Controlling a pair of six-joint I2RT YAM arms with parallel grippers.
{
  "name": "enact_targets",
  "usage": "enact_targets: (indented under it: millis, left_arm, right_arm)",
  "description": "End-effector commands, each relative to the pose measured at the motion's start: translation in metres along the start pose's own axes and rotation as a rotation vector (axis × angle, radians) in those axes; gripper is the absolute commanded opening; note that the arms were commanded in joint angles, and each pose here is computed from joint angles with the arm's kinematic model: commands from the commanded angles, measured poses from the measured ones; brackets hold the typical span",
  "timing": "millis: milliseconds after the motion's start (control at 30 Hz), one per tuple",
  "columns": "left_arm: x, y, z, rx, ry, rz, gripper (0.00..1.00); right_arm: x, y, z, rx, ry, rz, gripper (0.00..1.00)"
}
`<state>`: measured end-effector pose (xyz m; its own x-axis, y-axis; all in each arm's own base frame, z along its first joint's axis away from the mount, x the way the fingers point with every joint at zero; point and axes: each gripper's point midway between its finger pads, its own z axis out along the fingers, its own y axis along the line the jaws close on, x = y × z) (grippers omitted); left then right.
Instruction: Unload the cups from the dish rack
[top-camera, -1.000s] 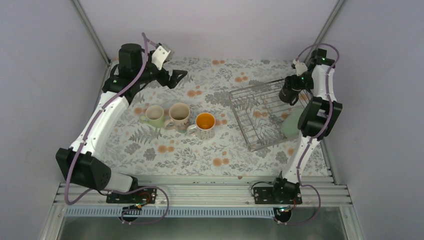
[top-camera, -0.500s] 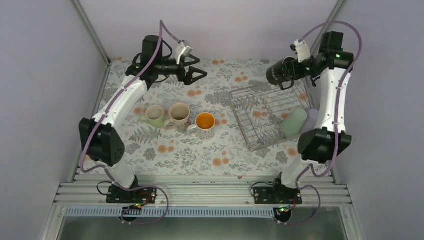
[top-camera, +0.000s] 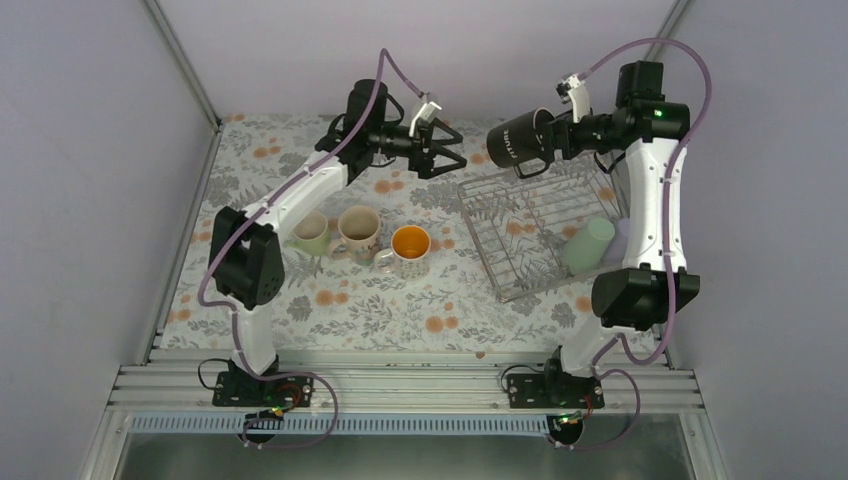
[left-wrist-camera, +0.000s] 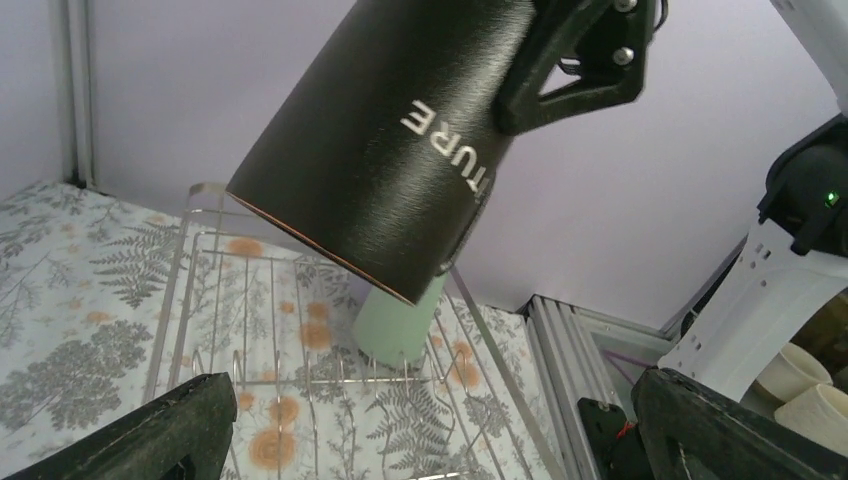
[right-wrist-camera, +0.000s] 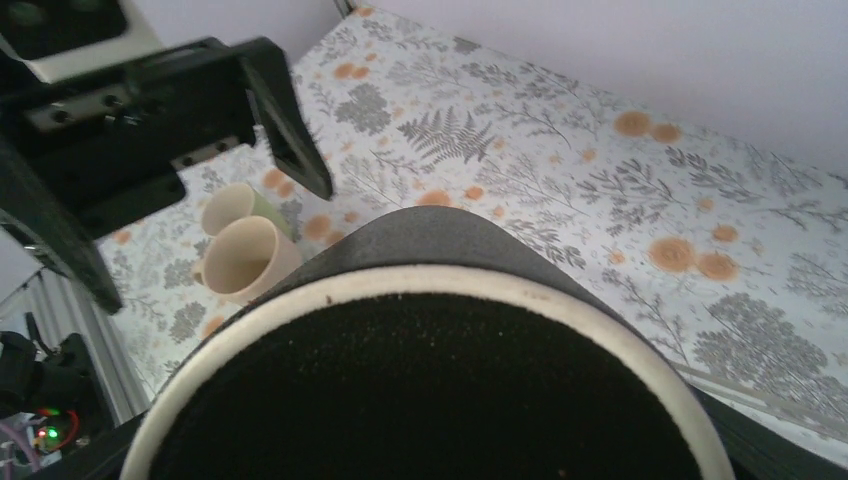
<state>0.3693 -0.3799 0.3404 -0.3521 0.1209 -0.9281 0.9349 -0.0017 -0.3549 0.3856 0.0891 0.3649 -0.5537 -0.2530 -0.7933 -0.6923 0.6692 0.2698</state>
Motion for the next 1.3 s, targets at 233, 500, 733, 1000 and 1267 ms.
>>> enact_targets:
  millis: [233,500,733,1000,1267]
  left_arm:
    - [-0.016,0.009,0.024,0.107,-0.043,-0.021,1.0]
    - [-0.03,0.002,0.03,0.202,-0.083,-0.053,1.0]
    - [-0.042,-0.03,0.018,0.28,-0.132,-0.063,1.0]
    - [-0.059,-0.068,0.016,0.357,-0.16,-0.021,0.99]
    - [-0.073,-0.084,0.011,0.367,-0.186,0.019,0.88]
  right_arm:
    - [-0.055,0.052,-0.024,-0.228,-0.232,-0.072,0.33]
    - [-0.059,0.064,-0.021,-0.301,-0.279,-0.064,0.33]
    - [-0.063,0.071,-0.025,-0.338,-0.301,-0.077,0.33]
    - [-0.061,0.072,-0.014,-0.405,-0.292,-0.051,0.33]
    - [-0.058,0.078,-0.009,-0.462,-0.289,-0.039,0.33]
